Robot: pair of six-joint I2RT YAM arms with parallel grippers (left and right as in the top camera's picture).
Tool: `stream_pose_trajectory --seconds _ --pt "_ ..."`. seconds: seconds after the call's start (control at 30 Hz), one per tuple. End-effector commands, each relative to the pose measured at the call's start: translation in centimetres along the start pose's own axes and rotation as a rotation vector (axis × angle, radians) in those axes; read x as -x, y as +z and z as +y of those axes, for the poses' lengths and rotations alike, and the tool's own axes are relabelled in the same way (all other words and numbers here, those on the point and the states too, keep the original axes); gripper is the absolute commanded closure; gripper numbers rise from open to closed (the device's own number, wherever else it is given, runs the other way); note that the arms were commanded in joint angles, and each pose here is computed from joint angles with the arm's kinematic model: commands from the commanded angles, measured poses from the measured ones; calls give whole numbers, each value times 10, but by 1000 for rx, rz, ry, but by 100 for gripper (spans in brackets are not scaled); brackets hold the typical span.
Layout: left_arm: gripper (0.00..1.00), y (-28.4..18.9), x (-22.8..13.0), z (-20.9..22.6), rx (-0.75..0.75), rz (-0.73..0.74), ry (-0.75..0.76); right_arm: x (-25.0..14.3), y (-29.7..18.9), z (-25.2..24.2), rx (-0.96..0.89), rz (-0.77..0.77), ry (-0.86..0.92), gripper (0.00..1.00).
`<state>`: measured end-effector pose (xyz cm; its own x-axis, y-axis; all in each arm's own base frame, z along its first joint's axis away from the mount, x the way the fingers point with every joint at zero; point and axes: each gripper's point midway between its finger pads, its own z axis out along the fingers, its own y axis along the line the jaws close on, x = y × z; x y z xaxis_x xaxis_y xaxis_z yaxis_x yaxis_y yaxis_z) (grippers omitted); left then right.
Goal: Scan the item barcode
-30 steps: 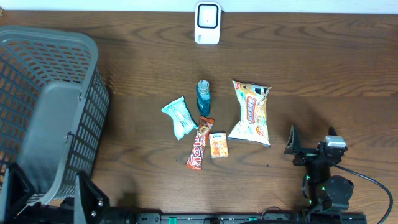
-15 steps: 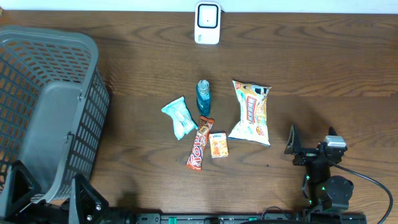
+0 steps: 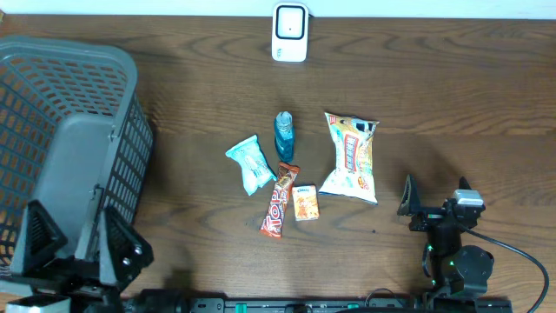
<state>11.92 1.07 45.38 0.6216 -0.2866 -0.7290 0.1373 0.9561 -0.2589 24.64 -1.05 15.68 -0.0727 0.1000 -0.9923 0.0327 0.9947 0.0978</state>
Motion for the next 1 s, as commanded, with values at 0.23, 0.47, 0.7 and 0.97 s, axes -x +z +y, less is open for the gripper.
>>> stream_pose_trajectory --seconds 0.23,0.47,0.7,0.97 --pt "0 -4 -31 23 114 121 23 -1 0 -1 -4 1 -5 1" --pt "1 -4 -48 17 67 179 52 -1 0 -1 -4 1 -5 1" --pt "0 -13 -119 11 -69 343 183 -1 0 -1 -4 1 -5 1" --pt "0 -27 -182 16 -134 429 160 -1 0 -1 -4 1 -5 1"
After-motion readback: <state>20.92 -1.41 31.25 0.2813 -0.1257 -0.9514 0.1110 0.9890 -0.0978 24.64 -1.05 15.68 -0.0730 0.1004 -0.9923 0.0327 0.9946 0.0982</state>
